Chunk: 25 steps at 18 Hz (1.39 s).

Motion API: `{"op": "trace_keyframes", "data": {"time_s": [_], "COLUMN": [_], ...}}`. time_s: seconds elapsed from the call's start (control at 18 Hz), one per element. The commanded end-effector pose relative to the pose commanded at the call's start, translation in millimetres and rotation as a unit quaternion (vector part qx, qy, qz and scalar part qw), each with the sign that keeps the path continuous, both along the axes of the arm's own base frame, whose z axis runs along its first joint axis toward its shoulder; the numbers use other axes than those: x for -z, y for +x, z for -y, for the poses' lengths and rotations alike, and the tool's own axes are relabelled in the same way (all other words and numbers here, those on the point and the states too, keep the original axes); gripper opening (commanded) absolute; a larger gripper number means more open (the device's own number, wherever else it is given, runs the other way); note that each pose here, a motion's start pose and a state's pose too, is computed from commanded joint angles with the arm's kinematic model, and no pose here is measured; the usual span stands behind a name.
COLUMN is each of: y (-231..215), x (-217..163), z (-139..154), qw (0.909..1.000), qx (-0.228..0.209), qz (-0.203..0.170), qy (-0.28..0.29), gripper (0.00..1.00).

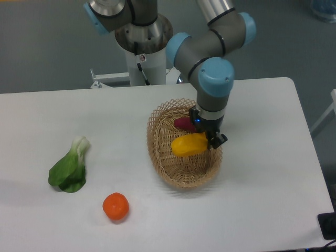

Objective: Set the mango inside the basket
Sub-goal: 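Lower the mango into the basket beside the purple sweet potato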

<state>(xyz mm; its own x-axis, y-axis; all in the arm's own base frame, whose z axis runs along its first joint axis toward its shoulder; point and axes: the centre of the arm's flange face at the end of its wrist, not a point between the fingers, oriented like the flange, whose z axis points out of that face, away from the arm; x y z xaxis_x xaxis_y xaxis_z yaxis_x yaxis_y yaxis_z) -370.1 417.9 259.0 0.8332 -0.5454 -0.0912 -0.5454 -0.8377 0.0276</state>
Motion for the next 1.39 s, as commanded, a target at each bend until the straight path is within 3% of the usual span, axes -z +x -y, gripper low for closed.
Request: {"op": "trace_keyframes", "data": {"time_s": [0.22, 0.33, 0.39, 0.5, 0.56, 0.83, 1.11, 1.39], "y": [16.4, 25.1, 26.2, 24.6, 25.7, 23.0, -20.7, -44.8], "x": [7.7, 8.0, 8.7, 4.9, 3.8, -0.3, -39.5, -63.0], "z": [-8.7, -16.4, -16.7, -17.1, -17.4, -20.1, -29.6, -40.4], "qw": [0.9994, 0.9996, 0.9997, 0.9998, 0.9997, 0.9993, 0.9975, 0.9971], "qx": [-0.035, -0.026, -0.023, -0.022, -0.025, -0.034, -0.047, -0.053], "qz": [-0.001, -0.003, -0.002, -0.003, -0.002, -0.003, -0.031, -0.024], "qy": [0.002, 0.002, 0.002, 0.003, 0.008, 0.013, 0.042, 0.049], "gripper": [0.45, 0.5, 0.56, 0.81, 1.0, 1.0, 1.0, 1.0]}}
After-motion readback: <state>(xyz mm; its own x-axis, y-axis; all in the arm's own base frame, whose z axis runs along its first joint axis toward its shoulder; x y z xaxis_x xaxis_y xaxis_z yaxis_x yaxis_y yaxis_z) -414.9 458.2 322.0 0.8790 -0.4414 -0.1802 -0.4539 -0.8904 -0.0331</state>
